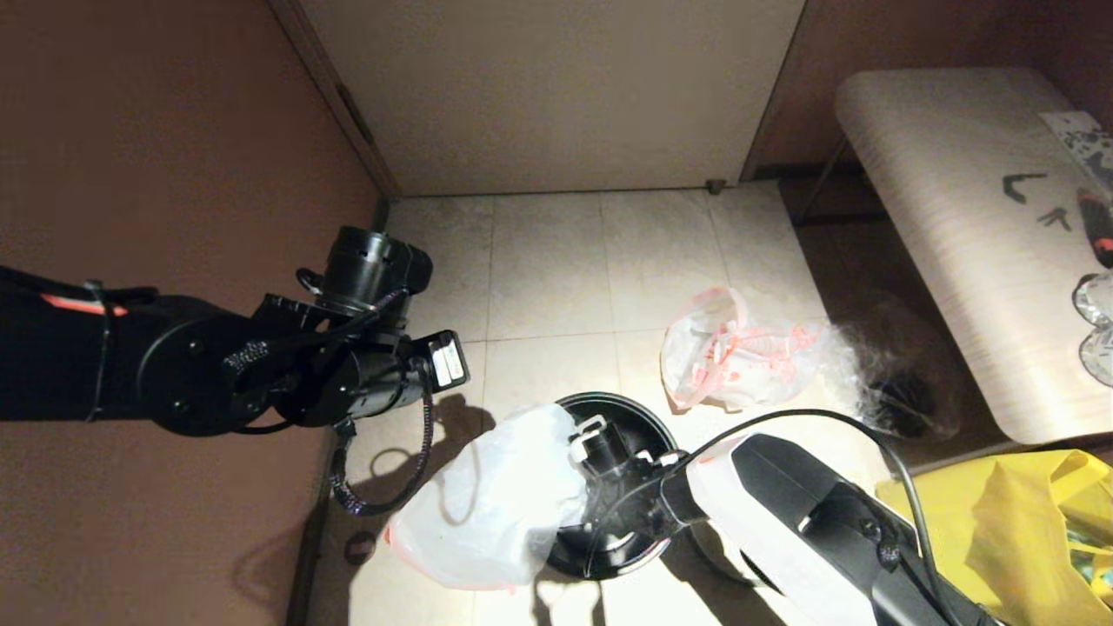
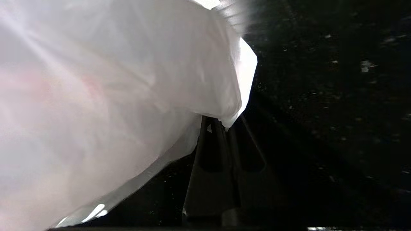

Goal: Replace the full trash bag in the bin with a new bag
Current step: Put the new garbage bag on the trash can

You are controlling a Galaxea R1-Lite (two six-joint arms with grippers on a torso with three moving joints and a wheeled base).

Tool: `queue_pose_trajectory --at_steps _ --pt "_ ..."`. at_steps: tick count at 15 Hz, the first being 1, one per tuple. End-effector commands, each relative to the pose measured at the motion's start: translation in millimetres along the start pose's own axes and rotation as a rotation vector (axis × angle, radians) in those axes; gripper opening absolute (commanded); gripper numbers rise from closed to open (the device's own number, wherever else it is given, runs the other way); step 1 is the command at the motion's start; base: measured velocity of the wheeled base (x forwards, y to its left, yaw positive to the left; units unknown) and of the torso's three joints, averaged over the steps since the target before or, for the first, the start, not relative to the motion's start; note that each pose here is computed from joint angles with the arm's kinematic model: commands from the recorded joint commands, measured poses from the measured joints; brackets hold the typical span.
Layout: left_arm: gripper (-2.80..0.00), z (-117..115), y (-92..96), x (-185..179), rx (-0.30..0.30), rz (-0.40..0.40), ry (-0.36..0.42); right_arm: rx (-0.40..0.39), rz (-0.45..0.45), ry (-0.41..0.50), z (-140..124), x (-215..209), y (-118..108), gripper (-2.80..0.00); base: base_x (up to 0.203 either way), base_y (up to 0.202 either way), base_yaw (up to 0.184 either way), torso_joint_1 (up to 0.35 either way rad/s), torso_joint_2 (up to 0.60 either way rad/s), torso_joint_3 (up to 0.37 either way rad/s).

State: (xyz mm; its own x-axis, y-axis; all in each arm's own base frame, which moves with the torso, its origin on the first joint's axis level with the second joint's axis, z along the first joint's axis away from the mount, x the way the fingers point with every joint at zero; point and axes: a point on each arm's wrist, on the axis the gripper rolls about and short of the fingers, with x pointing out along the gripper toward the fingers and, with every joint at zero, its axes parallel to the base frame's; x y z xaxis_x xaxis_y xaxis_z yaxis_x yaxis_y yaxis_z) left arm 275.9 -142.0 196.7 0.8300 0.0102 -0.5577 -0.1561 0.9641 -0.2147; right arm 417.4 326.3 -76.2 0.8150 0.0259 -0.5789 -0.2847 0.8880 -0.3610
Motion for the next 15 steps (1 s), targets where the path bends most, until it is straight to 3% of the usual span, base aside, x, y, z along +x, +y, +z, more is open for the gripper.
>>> queue_pose_trajectory --at_steps 1,2,5,8,11,15 --pt "-2.8 1 0.4 -1 -0.005 0.0 -0.003 -0.005 -0.005 0.001 -2 2 2 -2.8 0.0 0.0 0.0 0.0 0.0 0.0" --pt "-2.8 1 0.6 -2 -0.006 0.0 -0.005 -0.003 -0.005 -0.01 4 -3 1 0.0 0.0 0.0 0.0 0.0 0.0 0.0" --pt "-2.8 4 4.8 -1 -0.014 0.01 -0.011 0.024 0.01 -0.058 29 -28 -2 0.0 0.0 0.0 0.0 0.0 0.0 0.0" --pt "-2.8 2 5.3 -3 0.002 0.014 0.0 0.065 0.045 -0.065 49 -81 -13 0.0 0.0 0.0 0.0 0.0 0.0 0.0" --pt "-2.8 0 9.7 -11 0.002 0.012 0.004 0.088 0.076 -0.012 42 -134 -27 0.0 0.0 0.0 0.0 0.0 0.0 0.0" --pt "-2.8 -33 21.4 -23 0.024 0.031 0.096 0.145 0.112 0.009 35 -184 -50 0.0 0.0 0.0 0.0 0.0 0.0 0.0"
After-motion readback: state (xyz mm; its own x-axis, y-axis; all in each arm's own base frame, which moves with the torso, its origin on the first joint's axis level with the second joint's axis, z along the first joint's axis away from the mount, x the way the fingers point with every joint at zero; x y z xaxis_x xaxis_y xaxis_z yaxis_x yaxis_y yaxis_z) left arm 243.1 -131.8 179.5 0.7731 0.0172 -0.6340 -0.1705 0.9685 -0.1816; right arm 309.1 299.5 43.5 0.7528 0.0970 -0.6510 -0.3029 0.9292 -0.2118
